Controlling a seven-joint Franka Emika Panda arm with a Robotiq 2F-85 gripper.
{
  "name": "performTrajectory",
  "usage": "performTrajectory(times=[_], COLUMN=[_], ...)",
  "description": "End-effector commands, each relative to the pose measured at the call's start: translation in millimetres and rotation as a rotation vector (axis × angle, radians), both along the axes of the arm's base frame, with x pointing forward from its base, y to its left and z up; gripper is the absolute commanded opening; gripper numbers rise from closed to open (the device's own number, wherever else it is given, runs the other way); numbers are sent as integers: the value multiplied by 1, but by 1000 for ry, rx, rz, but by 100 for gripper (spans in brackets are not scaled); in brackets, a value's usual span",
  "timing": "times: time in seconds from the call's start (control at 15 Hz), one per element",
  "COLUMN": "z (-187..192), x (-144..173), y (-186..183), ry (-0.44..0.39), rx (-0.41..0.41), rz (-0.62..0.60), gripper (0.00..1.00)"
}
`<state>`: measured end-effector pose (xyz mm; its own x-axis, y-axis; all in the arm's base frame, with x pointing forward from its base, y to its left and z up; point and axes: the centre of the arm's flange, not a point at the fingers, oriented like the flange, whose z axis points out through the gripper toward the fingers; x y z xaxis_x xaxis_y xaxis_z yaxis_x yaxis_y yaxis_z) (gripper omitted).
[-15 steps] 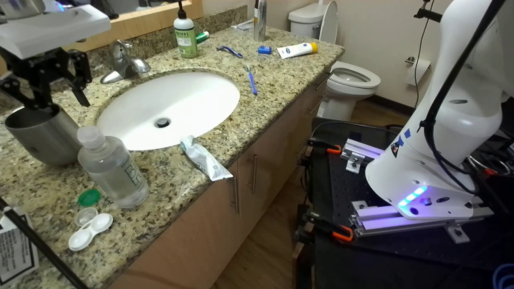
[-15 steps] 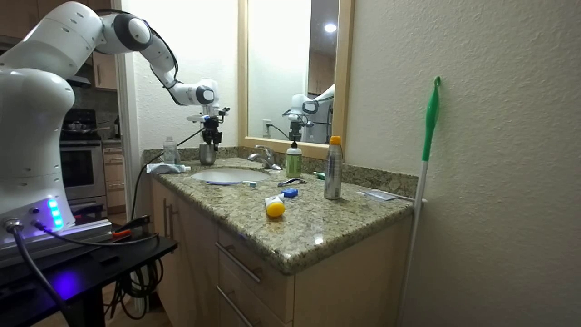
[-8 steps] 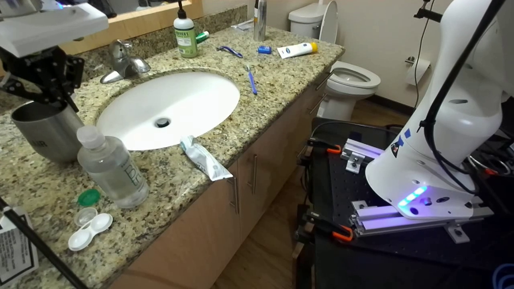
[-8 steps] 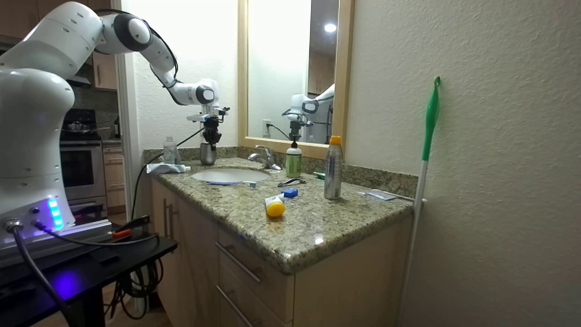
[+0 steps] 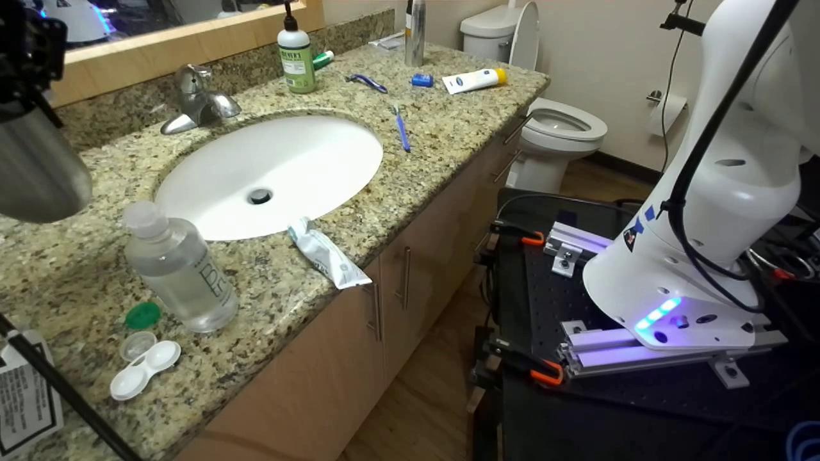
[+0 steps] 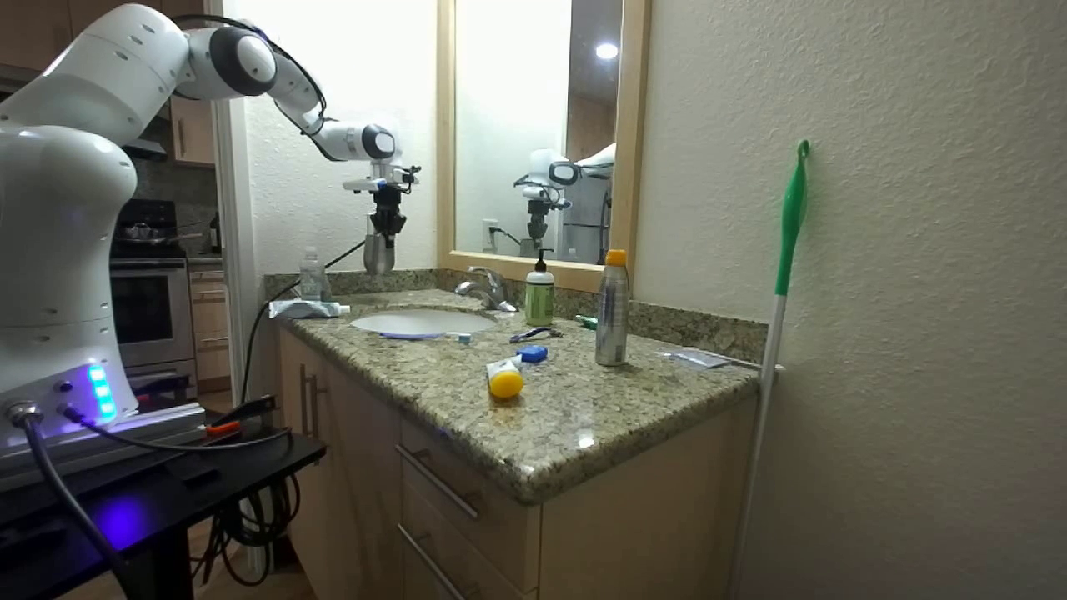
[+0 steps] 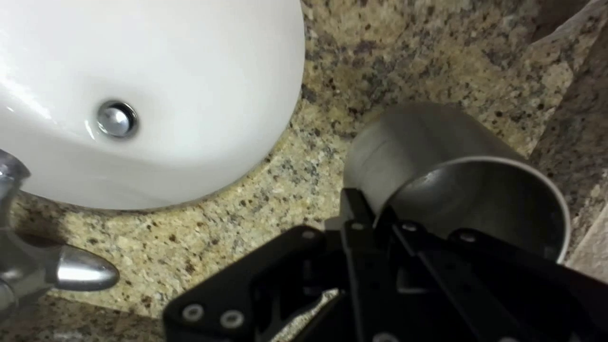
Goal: Put the silver cup on the left side of the faucet
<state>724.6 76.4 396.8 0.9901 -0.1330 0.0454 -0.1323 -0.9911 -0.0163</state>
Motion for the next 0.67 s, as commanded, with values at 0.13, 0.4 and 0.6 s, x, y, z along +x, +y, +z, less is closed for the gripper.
performTrajectory(times=[0.13,0.4,0.6], z=[33,31,28], x=[35,8,7], y=[-41,-45,-43], ry=[198,146,152], rx=[-91,-97,-98], rz=[-106,-94,-91], gripper=[2,7,2])
